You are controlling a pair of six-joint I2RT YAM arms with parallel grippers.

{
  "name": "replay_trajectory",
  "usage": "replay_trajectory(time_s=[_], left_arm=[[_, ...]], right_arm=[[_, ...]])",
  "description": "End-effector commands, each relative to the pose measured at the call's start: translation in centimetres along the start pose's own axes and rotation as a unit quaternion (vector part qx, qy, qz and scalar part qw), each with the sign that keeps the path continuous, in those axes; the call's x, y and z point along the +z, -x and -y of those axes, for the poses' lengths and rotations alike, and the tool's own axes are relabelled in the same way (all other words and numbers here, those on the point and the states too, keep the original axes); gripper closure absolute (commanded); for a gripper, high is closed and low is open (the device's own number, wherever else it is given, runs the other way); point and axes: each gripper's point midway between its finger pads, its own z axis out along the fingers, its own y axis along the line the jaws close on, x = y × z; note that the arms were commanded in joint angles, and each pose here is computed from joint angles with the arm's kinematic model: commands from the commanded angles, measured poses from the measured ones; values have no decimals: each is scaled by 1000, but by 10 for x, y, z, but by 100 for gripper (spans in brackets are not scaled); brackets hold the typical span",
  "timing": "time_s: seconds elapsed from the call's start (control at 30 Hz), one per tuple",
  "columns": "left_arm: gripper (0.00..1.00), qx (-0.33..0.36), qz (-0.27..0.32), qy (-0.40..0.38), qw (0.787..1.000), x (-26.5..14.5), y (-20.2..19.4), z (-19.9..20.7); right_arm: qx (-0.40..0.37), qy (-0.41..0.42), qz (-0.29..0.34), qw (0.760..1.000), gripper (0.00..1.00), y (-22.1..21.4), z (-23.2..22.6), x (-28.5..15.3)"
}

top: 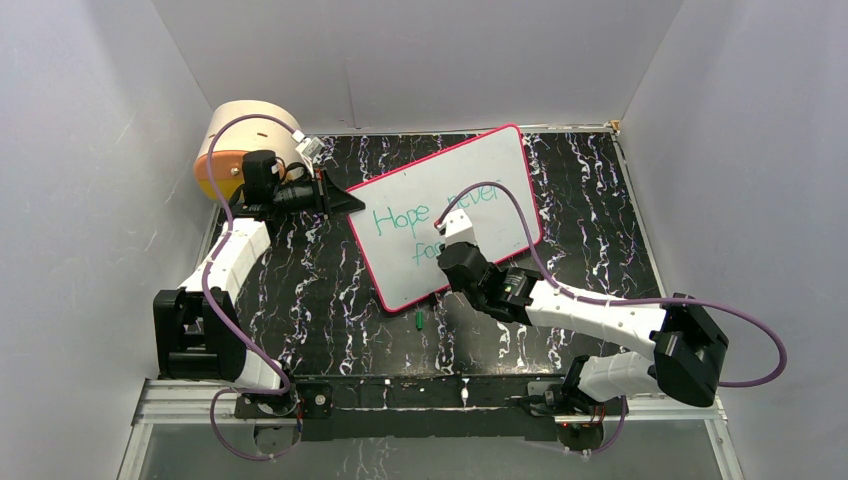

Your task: Write a sentence on the whiteboard

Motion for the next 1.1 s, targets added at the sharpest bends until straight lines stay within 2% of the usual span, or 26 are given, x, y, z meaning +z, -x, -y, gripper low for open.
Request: replay_trajectory(time_s=[0.0, 0.63, 1.07], left_arm=[[100, -13, -46, 77, 996, 11, -40, -37], [100, -13, -47, 76, 996, 11, -40, -37], [100, -13, -47, 77, 996, 11, -40, -37]], right_arm=[[31, 1, 61, 998, 100, 44, -1, -5], [41, -6, 120, 992, 100, 88, 5, -11], [31, 6, 71, 997, 100, 62, -1, 0]])
